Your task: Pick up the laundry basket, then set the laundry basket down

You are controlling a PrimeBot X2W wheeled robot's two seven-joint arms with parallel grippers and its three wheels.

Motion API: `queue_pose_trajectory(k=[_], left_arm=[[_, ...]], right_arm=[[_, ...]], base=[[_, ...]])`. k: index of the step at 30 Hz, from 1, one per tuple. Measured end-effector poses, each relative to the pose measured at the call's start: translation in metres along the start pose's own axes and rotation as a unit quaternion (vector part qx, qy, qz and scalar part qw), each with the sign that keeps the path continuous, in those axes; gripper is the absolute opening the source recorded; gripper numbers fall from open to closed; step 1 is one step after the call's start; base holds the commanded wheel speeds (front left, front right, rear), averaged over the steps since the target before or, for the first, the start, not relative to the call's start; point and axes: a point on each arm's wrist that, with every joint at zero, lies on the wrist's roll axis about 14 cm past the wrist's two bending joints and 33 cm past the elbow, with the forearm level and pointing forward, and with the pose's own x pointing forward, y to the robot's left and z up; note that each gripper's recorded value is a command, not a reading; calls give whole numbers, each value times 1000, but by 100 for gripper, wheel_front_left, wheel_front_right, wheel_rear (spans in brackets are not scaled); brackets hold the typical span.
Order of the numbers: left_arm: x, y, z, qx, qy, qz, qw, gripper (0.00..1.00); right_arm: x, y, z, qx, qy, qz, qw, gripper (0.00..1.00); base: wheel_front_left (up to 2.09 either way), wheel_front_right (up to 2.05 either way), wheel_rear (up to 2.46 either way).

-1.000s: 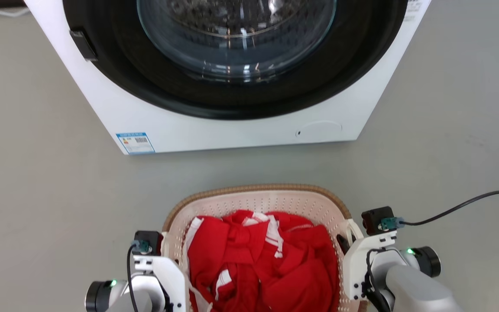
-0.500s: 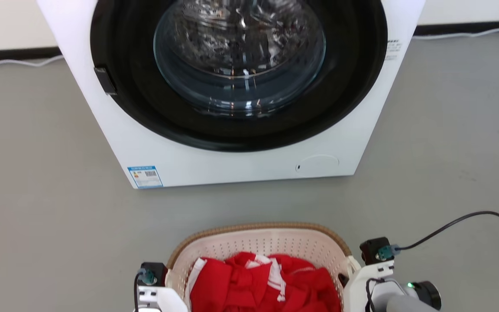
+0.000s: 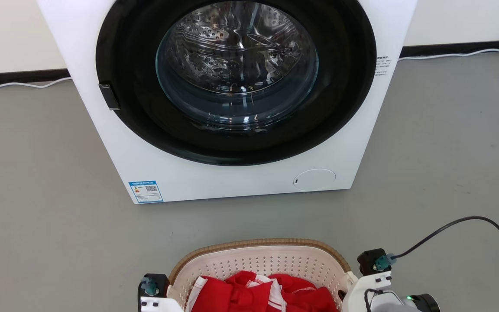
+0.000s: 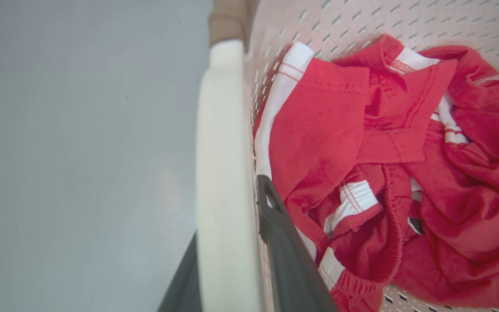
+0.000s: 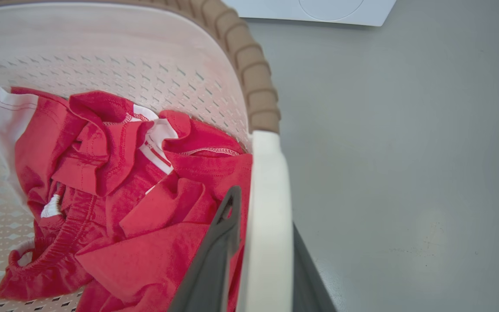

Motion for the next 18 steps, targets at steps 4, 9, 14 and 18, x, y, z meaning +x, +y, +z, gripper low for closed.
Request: queue_pose_trajectory(k=[4,9,14,18], left_arm=[[-1,0,0,0,-2,0,1000,0],[-1,0,0,0,-1,1,1000,0],[0,0,-1,-1,1,1,1000,0],[1,0,-2,0,1,0,1000,0]], right_arm=[[0,1,0,0,-1,1,1000,0],[0,2,0,1,0,2,1000,0],[1,2,0,4,-1,3,1000,0],[2,1,-2,6,0,3,1000,0]], base=[[0,0,0],[0,0,0],[0,0,0],[0,0,0]])
